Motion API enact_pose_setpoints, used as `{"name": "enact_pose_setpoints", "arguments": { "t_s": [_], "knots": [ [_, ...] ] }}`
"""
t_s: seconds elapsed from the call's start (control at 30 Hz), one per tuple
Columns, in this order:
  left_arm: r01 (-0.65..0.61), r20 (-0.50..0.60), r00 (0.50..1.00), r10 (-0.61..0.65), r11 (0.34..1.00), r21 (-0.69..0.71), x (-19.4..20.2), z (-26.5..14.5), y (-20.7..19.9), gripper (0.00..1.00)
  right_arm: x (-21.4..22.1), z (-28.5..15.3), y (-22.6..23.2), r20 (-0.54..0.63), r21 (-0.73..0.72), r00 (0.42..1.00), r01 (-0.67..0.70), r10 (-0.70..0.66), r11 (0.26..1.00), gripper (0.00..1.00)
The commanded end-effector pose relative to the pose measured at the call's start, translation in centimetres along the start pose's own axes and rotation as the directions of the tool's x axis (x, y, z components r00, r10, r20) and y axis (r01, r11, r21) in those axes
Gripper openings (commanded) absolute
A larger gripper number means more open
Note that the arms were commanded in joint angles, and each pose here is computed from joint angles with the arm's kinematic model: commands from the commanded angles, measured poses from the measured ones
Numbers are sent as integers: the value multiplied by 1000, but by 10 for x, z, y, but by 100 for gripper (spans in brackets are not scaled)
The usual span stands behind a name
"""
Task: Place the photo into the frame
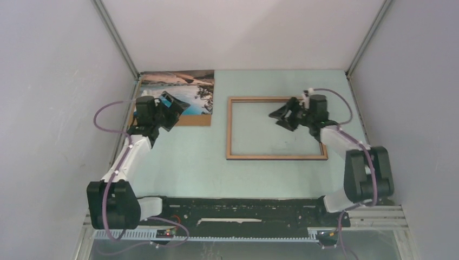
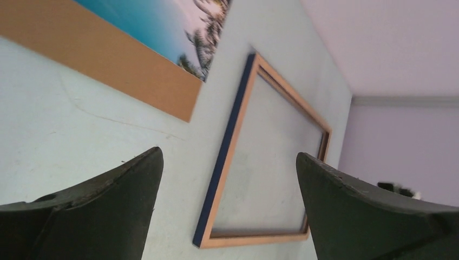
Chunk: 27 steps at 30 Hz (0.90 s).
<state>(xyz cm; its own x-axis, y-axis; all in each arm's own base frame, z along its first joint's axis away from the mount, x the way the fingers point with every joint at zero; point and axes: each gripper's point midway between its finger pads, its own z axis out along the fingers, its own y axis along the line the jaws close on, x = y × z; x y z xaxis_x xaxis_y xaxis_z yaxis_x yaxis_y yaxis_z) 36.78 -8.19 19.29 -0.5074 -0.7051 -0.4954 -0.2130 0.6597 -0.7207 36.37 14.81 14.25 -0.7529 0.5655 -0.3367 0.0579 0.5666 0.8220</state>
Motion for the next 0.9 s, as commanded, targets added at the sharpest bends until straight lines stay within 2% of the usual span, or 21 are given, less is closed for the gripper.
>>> {"name": "enact_pose_setpoints", "arguments": {
  "t_s": [0.0, 0.23, 0.4, 0.5, 0.63, 0.87],
  "knots": [
    [256, 101, 962, -254, 967, -7, -29, 21, 18, 100, 0, 54, 80, -4, -188, 1000, -18, 17, 982, 67],
    [410, 195, 900, -390, 909, -74, -53, 73, 46, 100, 34, 151, 153, -123, -346, 992, -34, -9, 938, 63],
    [505, 139, 858, -494, 861, -57, -48, 113, 58, 98, 60, 221, 154, -227, -309, 974, -82, 10, 948, 62],
    [522, 142, 847, -512, 851, -49, -49, 127, 63, 98, 66, 243, 162, -216, -278, 976, -39, -23, 960, 62],
    [483, 180, 868, -464, 872, -82, -55, 130, 72, 98, 66, 262, 156, -176, -208, 983, 16, -54, 978, 62],
    [516, 157, 855, -494, 839, -172, -38, 138, 96, 99, 73, 285, 125, -161, -51, 985, 62, -70, 997, 63]
  ]
}}
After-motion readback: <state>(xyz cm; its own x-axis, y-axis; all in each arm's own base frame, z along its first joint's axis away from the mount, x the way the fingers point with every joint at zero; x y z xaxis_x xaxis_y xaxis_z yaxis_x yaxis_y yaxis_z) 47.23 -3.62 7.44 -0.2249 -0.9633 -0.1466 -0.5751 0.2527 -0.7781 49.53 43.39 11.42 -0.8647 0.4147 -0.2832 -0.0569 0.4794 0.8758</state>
